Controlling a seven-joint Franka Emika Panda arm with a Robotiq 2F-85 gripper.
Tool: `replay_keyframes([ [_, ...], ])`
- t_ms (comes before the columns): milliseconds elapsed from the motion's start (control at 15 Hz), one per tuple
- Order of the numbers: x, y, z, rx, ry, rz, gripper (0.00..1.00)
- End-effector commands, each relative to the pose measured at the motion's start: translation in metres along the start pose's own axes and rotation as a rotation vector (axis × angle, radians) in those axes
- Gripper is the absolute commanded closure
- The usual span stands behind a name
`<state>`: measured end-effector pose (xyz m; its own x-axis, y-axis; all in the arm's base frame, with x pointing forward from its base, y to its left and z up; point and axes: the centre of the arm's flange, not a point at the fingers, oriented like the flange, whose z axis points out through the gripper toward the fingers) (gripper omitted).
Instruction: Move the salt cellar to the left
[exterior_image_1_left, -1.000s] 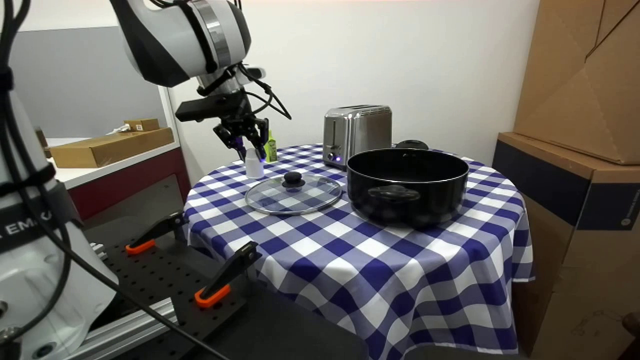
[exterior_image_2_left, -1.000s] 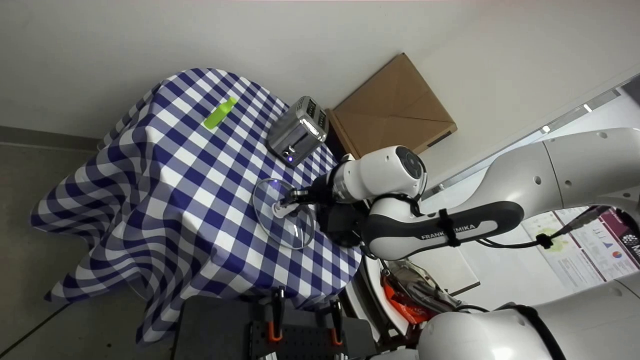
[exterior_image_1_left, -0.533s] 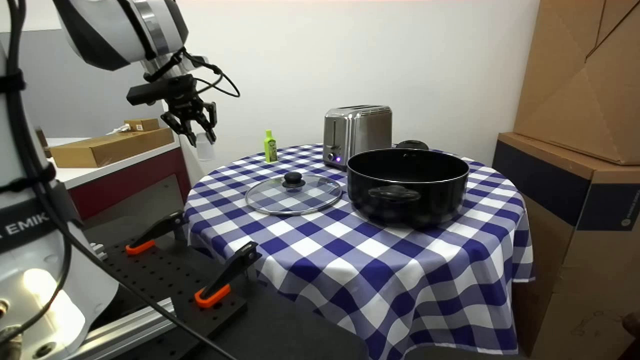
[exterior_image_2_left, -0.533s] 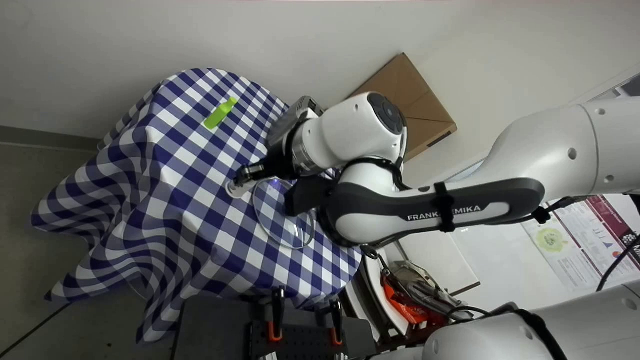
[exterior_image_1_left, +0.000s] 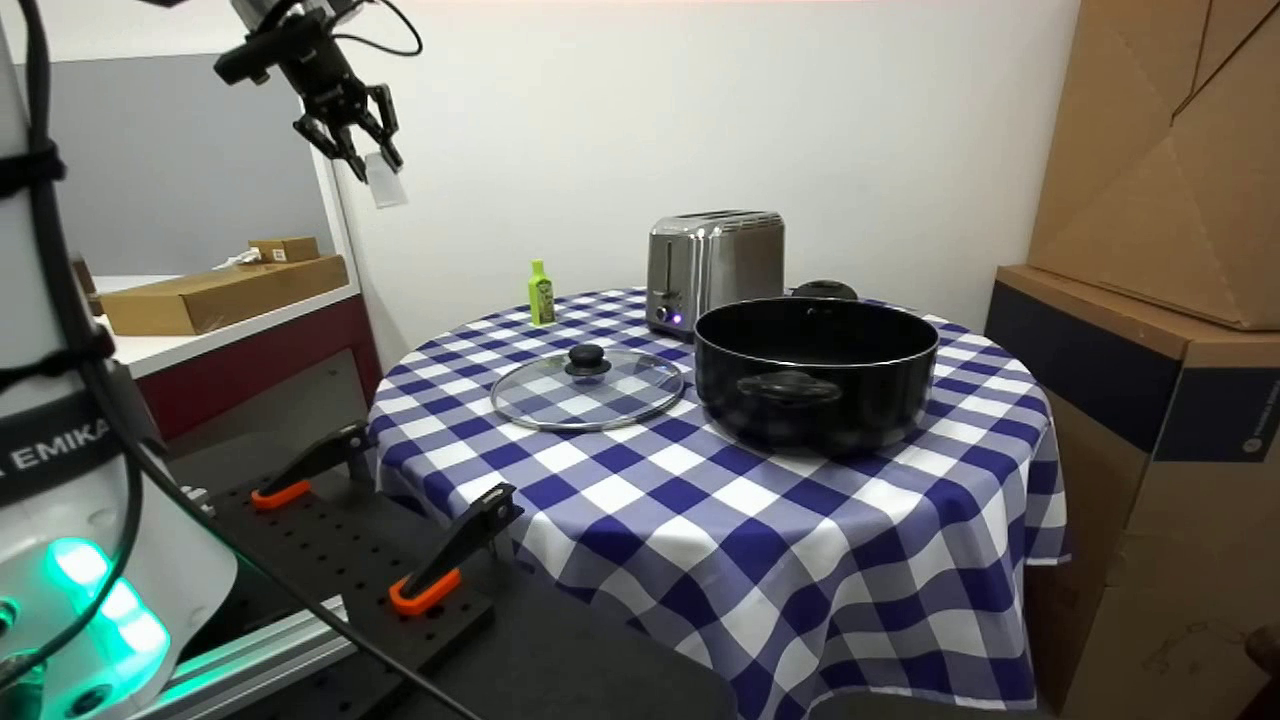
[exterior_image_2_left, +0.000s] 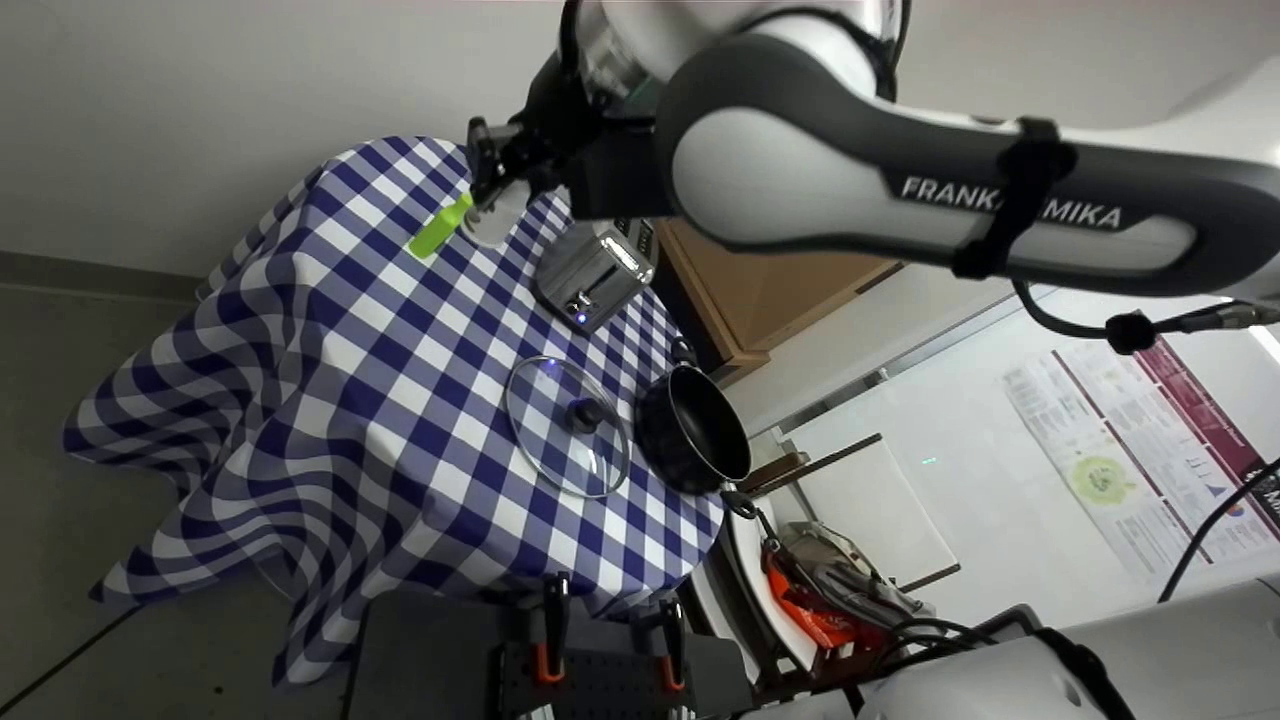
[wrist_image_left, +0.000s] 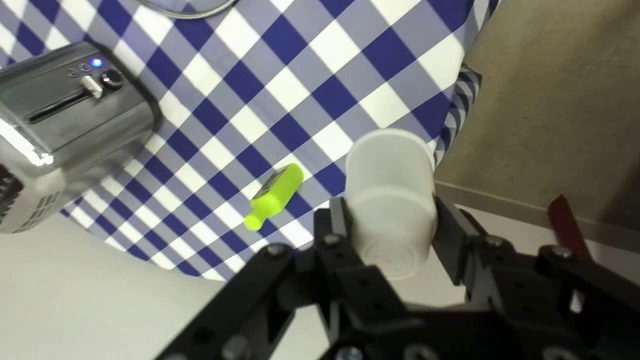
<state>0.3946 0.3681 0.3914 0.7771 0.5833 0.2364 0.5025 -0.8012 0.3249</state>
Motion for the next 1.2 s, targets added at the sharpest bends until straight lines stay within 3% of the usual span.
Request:
replay_keyframes([
  [0,0.05,0.034,-0.02,-0.051,-0.041,0.106,0.81],
  [200,0.054,0.066,-0.007,-0.023,-0.049,0.221,0.81],
  [467,0.043,0.09,0.045,0.019,-0.114,0.348,0.81],
  [1133,0.002,0.085,0.177,0.055,-0.256,0.464,0.81],
])
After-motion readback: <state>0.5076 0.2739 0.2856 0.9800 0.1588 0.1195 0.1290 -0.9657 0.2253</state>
